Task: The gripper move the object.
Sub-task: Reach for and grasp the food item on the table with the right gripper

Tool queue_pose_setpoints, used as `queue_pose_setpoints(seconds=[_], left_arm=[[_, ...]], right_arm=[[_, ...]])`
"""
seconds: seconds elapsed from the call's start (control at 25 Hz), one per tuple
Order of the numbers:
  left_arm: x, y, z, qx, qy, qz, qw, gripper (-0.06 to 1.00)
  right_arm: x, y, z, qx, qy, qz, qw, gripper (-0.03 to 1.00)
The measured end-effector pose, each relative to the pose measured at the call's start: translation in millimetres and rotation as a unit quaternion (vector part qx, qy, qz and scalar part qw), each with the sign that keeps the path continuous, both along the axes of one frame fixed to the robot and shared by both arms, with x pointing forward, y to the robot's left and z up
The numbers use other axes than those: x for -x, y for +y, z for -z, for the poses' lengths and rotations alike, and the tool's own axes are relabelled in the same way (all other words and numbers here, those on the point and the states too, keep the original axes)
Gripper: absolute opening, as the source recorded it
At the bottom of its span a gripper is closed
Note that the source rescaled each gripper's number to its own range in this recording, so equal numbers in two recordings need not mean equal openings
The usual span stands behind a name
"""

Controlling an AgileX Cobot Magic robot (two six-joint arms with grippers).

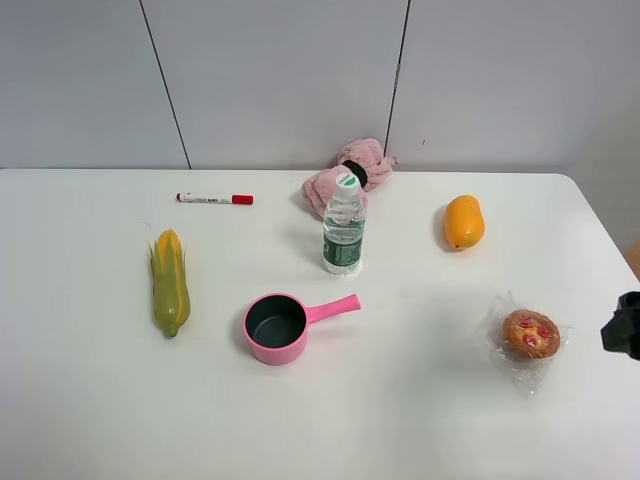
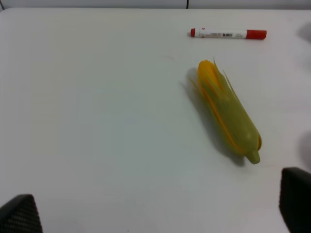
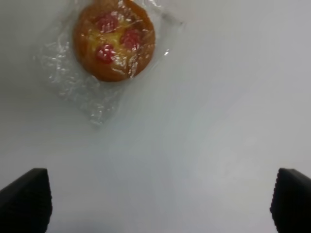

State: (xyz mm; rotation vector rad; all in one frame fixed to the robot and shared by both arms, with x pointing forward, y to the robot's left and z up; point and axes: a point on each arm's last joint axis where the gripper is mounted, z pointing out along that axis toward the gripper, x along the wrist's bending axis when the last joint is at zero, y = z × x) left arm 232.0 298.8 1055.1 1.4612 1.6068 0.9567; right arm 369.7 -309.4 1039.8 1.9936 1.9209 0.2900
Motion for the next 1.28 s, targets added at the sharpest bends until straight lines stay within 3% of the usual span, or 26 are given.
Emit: queue_pose_setpoints(seconds=[0.72,1.28], left_arm=[[0.0,0.0,0.0,0.000,0.000,0.000,1.000,1.00],[0.0,0.0,0.0,0.000,0.000,0.000,1.000,1.00]], right_arm=[[-78.3,2.9,58.4,-0.016,0.023,-0.011,1.000,0.80],[-106.2,6.8,104.8,-0.045,0.053,0.002,0.998,0.80]])
